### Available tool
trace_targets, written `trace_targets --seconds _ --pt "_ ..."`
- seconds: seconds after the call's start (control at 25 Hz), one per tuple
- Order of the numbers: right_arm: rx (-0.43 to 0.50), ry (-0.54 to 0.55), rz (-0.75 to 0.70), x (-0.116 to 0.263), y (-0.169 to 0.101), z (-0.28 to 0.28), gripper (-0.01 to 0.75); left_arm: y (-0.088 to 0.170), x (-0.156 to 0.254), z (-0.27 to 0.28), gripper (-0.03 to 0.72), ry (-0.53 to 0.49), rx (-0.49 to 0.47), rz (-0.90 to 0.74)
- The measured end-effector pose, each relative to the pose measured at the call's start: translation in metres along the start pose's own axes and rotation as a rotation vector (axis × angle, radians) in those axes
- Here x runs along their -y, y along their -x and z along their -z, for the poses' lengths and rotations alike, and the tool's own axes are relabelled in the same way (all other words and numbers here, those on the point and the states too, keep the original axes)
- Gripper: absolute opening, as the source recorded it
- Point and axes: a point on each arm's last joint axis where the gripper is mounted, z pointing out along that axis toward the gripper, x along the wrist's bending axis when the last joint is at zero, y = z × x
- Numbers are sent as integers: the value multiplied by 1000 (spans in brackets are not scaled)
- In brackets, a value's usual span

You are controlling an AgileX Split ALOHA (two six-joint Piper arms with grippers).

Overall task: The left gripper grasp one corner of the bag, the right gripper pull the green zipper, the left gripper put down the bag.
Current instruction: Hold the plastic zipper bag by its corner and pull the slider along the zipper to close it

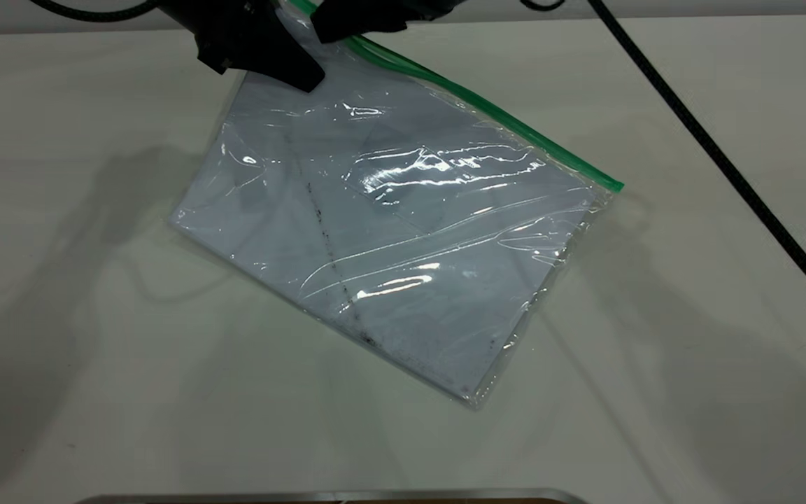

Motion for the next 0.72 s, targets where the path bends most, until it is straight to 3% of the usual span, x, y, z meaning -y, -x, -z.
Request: trace_targets --seconds 0.4,0.56,0.72 --pt "-13 24 -47 1 1 -3 399 0 0 0 54 0 -1 0" --pt "-13 27 -50 1 1 -3 306 0 0 0 54 0 -1 0" --pt "-13 28 -51 1 1 -3 155 0 0 0 54 0 -1 0"
